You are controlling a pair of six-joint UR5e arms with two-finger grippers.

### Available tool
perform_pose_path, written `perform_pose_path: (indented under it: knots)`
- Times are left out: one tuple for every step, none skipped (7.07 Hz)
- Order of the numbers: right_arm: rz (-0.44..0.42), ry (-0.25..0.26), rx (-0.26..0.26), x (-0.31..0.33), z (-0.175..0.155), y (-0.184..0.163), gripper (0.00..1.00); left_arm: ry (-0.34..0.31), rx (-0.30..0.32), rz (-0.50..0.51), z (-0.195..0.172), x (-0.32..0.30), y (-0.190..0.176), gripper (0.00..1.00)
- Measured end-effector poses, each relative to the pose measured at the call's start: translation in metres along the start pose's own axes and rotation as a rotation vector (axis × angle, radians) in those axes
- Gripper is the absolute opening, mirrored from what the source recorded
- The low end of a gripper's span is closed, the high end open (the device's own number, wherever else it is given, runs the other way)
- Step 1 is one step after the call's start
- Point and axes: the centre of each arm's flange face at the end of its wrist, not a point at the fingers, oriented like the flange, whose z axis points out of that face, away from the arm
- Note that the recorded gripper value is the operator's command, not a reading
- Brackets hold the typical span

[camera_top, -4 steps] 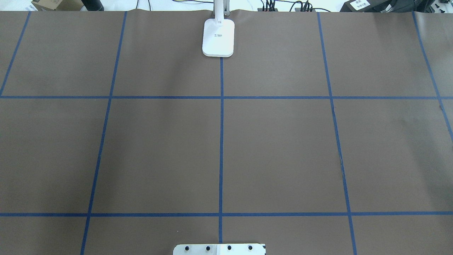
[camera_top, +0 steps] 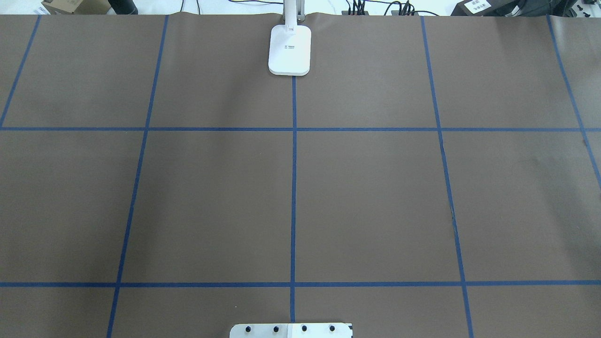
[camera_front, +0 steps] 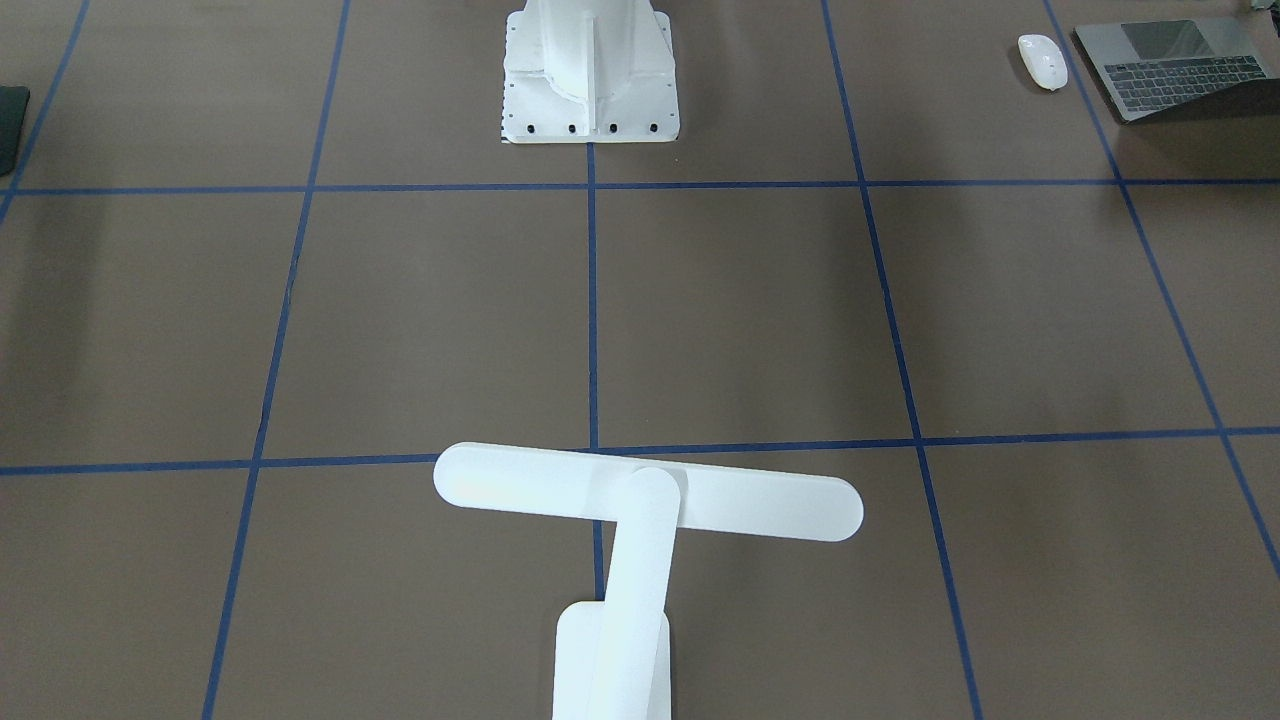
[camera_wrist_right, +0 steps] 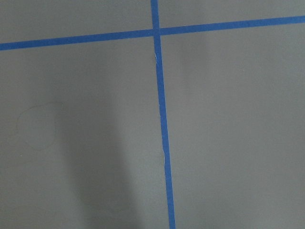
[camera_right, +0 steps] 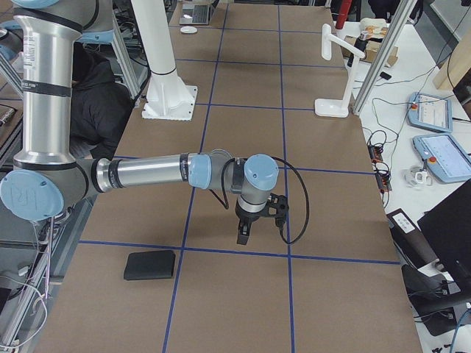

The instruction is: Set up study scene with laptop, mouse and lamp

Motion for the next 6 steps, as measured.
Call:
perform_pose_path:
  knots:
    - [0.000,0.000,0.000,0.0000,0.0000,0.0000,1.00,0.000,-0.001,-0.001,0.0005,-0.0004,-0.0002,0.99]
    - [0.001,0.000,0.000,-0.0001,-0.0001,0.0001,1.00,-0.001,-0.001,-0.002,0.0005,-0.0005,-0.0006,0.99]
    - [0.001,0.000,0.000,0.0001,0.0001,0.0005,1.00,-0.001,0.000,-0.001,-0.0001,0.0003,-0.0017,0.99]
    - [0.001,0.000,0.001,0.0003,0.0003,0.0007,1.00,-0.001,0.003,0.001,-0.0016,0.0019,-0.0033,1.00]
    - [0.001,0.000,0.001,0.0006,0.0006,0.0009,1.00,0.001,0.007,0.004,-0.0032,0.0038,-0.0045,1.00]
    - [0.001,0.000,0.001,0.0009,0.0009,0.0013,1.00,0.003,0.014,0.011,-0.0059,0.0072,-0.0067,0.99]
